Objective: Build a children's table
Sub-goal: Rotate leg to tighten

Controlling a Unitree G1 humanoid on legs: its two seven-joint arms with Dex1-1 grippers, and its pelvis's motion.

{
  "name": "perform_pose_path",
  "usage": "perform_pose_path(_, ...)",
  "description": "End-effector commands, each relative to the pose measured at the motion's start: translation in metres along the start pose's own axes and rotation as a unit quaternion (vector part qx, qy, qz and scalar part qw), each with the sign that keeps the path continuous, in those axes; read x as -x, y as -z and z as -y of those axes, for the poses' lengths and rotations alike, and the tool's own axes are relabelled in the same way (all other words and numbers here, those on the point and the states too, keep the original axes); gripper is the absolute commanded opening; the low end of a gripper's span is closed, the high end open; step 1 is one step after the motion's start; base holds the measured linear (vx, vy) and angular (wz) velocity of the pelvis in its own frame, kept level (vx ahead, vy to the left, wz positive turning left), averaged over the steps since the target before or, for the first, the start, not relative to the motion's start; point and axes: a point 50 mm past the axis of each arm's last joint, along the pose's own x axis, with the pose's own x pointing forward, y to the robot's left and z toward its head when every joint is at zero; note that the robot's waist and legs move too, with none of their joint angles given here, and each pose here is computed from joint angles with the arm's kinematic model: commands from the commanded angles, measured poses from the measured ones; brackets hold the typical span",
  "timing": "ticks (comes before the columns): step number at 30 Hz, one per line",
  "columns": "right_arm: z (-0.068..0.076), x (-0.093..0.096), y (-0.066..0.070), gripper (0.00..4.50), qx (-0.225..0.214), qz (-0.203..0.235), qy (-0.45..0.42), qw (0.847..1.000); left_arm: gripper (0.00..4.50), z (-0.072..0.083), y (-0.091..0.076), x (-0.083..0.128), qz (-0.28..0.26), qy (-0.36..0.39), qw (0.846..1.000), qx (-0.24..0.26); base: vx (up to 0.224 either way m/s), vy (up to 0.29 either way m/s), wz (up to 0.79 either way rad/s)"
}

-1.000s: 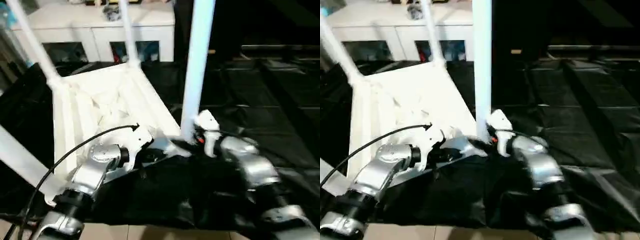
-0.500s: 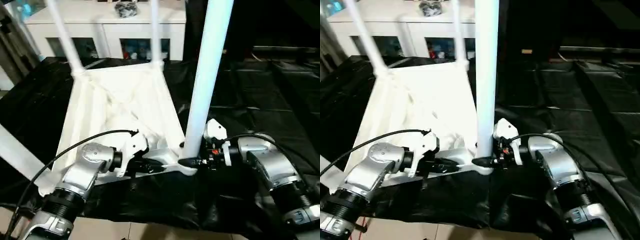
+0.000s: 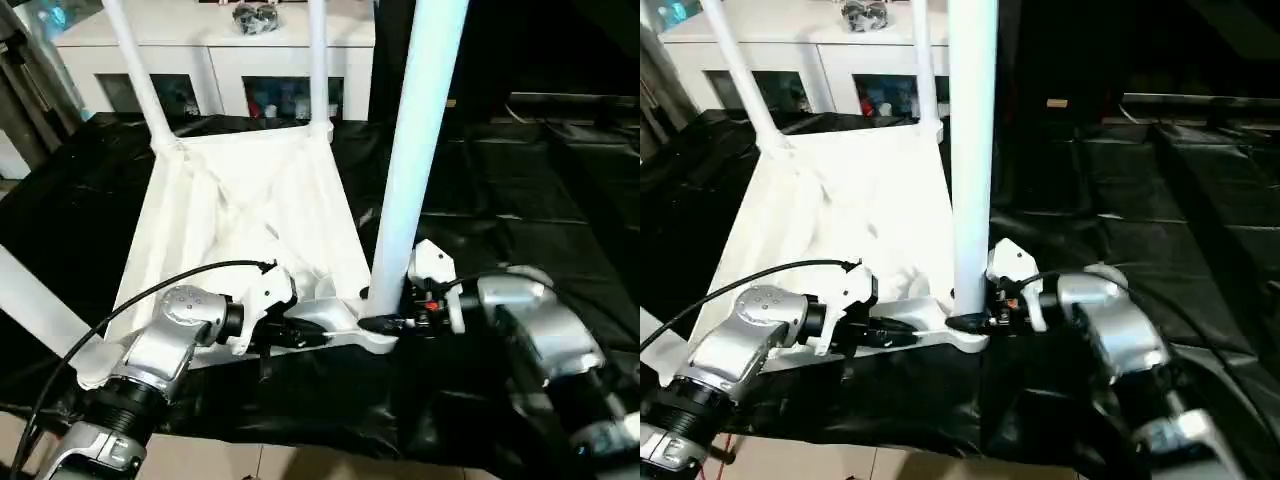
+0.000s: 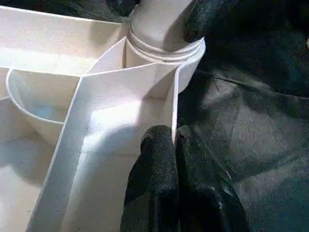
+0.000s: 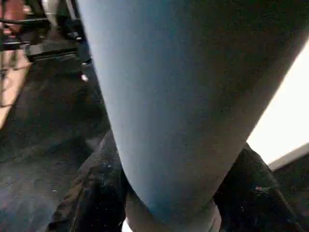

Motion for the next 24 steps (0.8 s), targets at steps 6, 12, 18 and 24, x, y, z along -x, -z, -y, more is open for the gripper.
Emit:
perform_pose_path(6, -0.007, -0.052, 0.037, 1.95, -0.124, -0.05, 0.152, 0.979, 0.0, -0.004, -0.026, -0.041, 0.047, -0.095, 0.994, 0.004, 0.0, 0.0, 0.0)
perform_pose_path(12, -0.01, -0.078, 0.021, 1.95, -0.123, -0.013, 0.163, 0.979, 0.0, 0.0, -0.034, -0.059, 0.057, -0.099, 0.993, 0.003, 0.0, 0.0, 0.0)
perform_pose_path(18, -0.01, -0.078, 0.006, 2.73, -0.14, 0.032, 0.126, 0.982, 0.0, 0.006, -0.035, -0.056, 0.058, -0.064, 0.996, -0.018, 0.0, 0.0, 0.0)
perform_pose_path(24, -0.014, -0.05, 0.007, 3.17, -0.082, 0.01, 0.008, 0.997, 0.0, 0.011, -0.029, -0.037, 0.059, 0.002, 0.998, -0.033, 0.019, -0.003, 0.01)
